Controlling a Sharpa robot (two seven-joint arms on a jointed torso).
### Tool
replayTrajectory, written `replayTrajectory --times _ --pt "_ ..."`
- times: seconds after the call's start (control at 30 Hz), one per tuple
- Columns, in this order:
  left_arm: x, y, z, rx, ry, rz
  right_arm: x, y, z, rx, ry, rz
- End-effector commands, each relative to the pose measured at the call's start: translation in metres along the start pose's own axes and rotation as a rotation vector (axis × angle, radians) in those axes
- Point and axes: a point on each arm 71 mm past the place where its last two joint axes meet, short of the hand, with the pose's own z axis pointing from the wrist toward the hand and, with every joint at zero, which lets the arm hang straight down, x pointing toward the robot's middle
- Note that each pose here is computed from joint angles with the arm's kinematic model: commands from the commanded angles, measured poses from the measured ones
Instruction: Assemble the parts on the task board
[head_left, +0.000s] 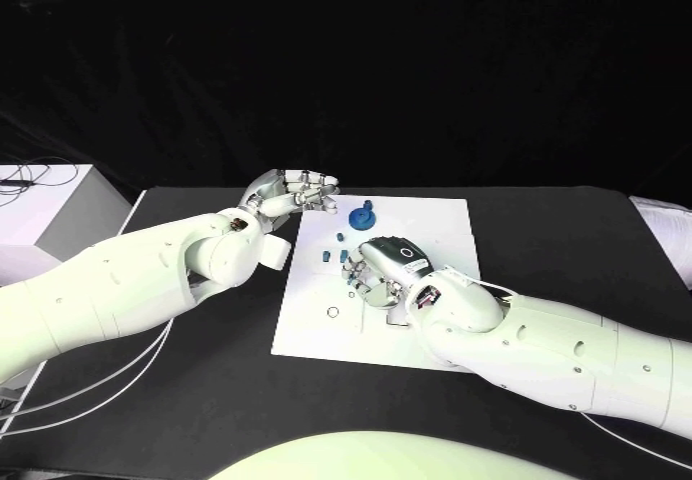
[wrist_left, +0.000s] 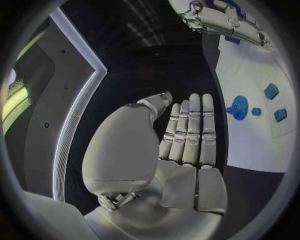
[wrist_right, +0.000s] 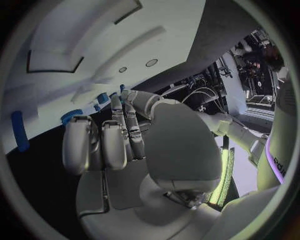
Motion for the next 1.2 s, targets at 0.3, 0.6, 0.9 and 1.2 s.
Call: replayTrajectory --times 0.3,0.6,0.9,1.2 --pt "0.0018 -0.0017 0.0005 0.018 0.004 0.001 0.009 0.002 -0.002 -0.012 0.04 -0.028" --pt "0.0017 -0.0016 0.0004 0.016 0.005 0.001 0.011 0.001 -0.004 -0.011 0.057 -0.03" --pt "0.002 -0.0016 0.0004 0.015 0.006 0.0 0.013 0.002 -0.004 -0.011 0.066 -0.03" --pt "0.0016 -0.0015 0.0003 0.014 0.006 0.0 0.015 0.001 -0.004 -0.009 0.071 -0.031"
